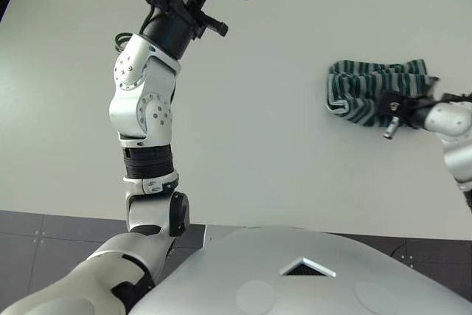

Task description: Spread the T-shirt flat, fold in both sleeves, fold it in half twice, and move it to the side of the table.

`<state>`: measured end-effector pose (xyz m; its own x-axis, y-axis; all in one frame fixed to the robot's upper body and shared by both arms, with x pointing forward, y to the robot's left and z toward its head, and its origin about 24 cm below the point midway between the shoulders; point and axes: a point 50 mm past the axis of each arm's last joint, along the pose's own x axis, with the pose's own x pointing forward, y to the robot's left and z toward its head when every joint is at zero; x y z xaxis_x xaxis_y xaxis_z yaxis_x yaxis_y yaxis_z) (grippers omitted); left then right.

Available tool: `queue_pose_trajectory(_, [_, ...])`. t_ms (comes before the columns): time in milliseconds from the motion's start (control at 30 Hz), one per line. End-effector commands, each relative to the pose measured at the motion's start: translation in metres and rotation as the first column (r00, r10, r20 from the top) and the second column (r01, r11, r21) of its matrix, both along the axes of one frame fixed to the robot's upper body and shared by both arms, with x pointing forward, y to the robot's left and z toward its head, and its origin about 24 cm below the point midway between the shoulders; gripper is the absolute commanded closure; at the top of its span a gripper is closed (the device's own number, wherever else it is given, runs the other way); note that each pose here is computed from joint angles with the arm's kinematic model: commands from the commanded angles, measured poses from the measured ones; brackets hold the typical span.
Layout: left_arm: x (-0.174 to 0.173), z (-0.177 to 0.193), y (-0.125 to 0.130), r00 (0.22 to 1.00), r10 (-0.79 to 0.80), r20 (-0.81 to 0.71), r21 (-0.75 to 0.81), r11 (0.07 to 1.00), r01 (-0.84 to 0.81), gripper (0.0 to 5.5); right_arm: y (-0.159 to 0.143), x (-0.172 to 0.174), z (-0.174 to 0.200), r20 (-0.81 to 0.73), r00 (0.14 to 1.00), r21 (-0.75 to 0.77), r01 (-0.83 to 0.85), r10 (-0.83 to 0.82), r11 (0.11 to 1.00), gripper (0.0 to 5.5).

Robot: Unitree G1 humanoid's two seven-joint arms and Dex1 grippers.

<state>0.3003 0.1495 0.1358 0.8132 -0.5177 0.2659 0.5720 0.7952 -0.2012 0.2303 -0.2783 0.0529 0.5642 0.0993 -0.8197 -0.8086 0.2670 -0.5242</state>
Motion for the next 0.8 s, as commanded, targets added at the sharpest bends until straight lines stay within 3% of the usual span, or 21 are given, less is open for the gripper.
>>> queue_pose_trajectory(33, [-0.002, -0.002, 0.007, 0.999, 0.036, 0.009, -0.001, 0.999, -0.036, 5.14, -0.038, -0.043, -0.029, -0.230, 0.963, -0.063, 0.127, -0.138, 0.990, 5.35])
queue_pose_trajectory(133, [-0.005, -0.006, 0.010, 0.999, 0.049, 0.020, 0.001, 0.999, -0.049, 5.14, -0.032, -0.033, -0.023, -0.153, 0.979, 0.006, 0.140, -0.138, 0.990, 5.35])
queue_pose_trajectory(233, [-0.013, -0.007, 0.012, 0.993, 0.075, 0.089, 0.047, 0.996, -0.079, 5.14, -0.006, 0.005, 0.023, 0.203, 0.967, 0.259, 0.098, -0.154, 0.961, 5.35])
queue_pose_trajectory(300, [-0.023, -0.007, 0.017, 0.980, 0.122, 0.159, 0.106, 0.984, -0.140, 5.14, 0.007, 0.017, 0.080, 0.501, 0.839, 0.426, -0.025, -0.213, 0.904, 5.35])
queue_pose_trajectory(400, [-0.041, -0.009, 0.026, 0.962, 0.180, 0.207, 0.153, 0.965, -0.213, 5.14, 0.021, 0.006, 0.133, 0.717, 0.628, 0.535, -0.215, -0.304, 0.817, 5.35])
queue_pose_trajectory(533, [-0.065, -0.018, 0.032, 0.914, 0.307, 0.264, 0.238, 0.898, -0.371, 5.14, 0.055, -0.029, 0.139, 0.748, 0.449, 0.653, -0.369, -0.489, 0.661, 5.35])
queue_pose_trajectory(667, [-0.086, -0.024, 0.031, 0.843, 0.383, 0.377, 0.333, 0.794, -0.509, 5.14, 0.095, -0.051, 0.099, 0.634, 0.441, 0.773, -0.345, -0.636, 0.532, 5.35])
queue_pose_trajectory(800, [-0.096, -0.043, 0.025, 0.855, 0.424, 0.299, 0.328, 0.795, -0.510, 5.14, 0.102, -0.061, 0.075, 0.536, 0.412, 0.844, -0.276, -0.736, 0.460, 5.35])
